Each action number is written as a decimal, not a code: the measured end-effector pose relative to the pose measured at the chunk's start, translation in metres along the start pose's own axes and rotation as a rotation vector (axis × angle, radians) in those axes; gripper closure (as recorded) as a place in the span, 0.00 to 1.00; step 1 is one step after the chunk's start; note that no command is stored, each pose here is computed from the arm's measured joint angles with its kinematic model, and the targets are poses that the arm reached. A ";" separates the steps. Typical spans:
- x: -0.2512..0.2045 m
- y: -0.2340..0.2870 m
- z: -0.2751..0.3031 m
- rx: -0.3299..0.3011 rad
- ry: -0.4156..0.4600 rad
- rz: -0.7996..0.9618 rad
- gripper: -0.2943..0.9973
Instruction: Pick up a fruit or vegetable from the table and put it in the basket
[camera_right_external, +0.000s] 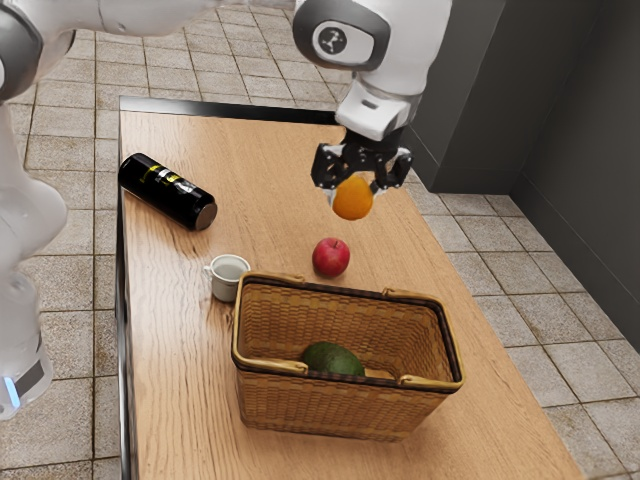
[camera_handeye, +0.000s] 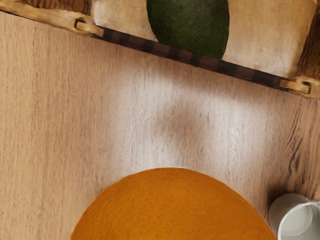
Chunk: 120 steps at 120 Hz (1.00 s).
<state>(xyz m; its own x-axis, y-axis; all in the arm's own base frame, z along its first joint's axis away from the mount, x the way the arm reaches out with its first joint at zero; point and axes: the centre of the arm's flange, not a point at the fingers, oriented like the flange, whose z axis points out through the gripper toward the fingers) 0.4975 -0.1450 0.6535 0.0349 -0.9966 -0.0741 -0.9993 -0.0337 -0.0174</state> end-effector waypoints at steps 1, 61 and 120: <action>0.003 0.001 0.001 -0.002 -0.002 0.002 0.54; 0.166 0.051 0.045 -0.056 -0.089 0.129 0.52; 0.047 0.008 -0.012 0.018 0.007 -0.105 0.24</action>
<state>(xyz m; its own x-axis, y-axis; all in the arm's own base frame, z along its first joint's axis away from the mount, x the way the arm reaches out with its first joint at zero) 0.4907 -0.1926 0.6614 0.1388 -0.9882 -0.0643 -0.9898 -0.1362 -0.0431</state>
